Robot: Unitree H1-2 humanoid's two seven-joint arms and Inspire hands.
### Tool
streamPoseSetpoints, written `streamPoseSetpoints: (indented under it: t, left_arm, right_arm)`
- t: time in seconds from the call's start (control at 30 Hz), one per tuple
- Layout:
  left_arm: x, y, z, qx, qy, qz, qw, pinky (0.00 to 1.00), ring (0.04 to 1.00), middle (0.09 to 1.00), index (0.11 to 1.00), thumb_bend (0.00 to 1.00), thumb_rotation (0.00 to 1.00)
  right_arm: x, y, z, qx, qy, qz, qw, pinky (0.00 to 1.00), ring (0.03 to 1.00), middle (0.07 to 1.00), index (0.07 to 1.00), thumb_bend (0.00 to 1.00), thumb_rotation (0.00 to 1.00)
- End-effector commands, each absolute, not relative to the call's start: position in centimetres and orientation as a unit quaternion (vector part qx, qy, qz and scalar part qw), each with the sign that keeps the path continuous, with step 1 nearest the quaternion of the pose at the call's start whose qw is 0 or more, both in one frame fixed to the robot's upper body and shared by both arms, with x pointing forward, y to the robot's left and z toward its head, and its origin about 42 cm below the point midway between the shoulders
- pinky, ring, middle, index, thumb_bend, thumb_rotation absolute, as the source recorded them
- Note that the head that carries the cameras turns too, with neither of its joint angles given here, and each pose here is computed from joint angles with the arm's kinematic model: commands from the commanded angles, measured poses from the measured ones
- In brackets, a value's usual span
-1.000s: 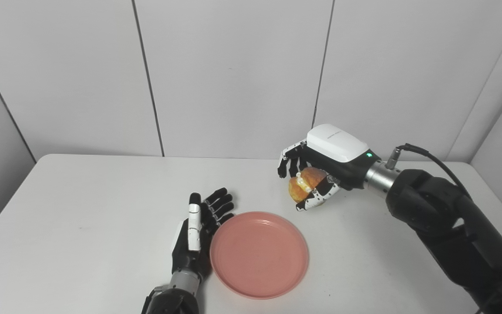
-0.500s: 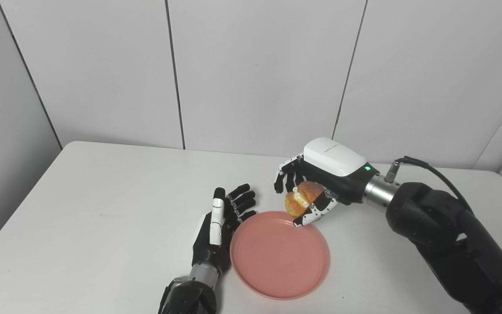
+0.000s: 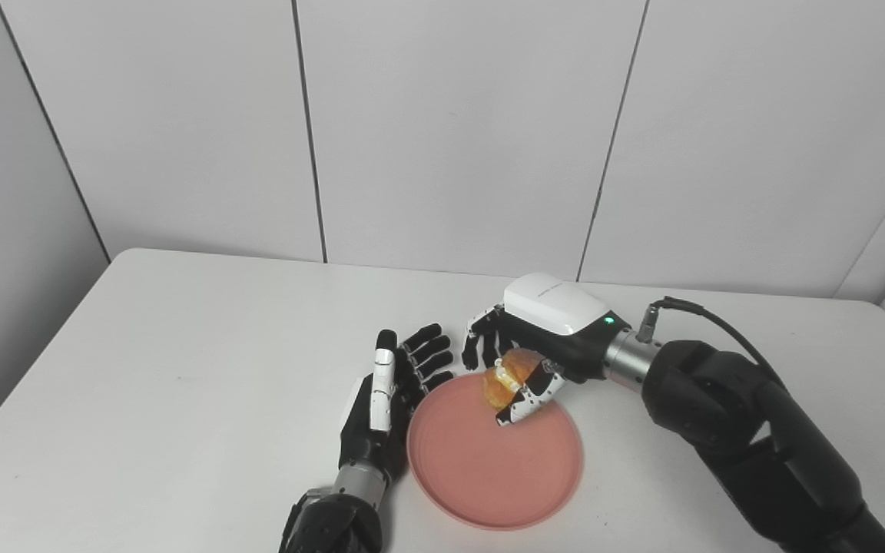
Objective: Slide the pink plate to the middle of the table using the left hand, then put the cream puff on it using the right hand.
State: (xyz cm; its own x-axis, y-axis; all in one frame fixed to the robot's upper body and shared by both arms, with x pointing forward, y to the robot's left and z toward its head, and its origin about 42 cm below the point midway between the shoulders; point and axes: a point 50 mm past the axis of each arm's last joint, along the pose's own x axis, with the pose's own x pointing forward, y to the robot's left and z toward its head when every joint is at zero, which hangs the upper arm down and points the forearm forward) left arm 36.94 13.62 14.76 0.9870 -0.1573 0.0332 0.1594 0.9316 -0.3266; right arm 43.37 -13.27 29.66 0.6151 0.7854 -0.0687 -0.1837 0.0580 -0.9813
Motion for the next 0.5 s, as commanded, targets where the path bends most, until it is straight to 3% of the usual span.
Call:
streamPoseSetpoints:
  t: [0.0,0.17,0.47]
  left_arm:
    - [36.6,13.1,14.5,-0.175,0.013,-0.077,0.981,0.79,0.816,0.813,0.751,0.73,1.0]
    - [36.7,13.1,14.5,-0.174,0.013,-0.077,0.982,0.79,0.816,0.799,0.744,0.74,1.0]
    - [36.7,13.0,14.5,-0.175,0.014,-0.081,0.981,0.78,0.818,0.806,0.741,0.75,0.99]
  right_arm:
    - [43.5,-12.9,30.8,-0.583,-0.297,0.345,0.673,0.36,0.422,0.498,0.502,0.52,0.0]
    - [43.6,-12.5,29.3,-0.592,-0.275,0.366,0.664,0.4,0.443,0.519,0.481,0.52,0.0]
    - [43.1,-11.8,27.5,-0.597,-0.273,0.393,0.644,0.36,0.416,0.493,0.51,0.52,0.0]
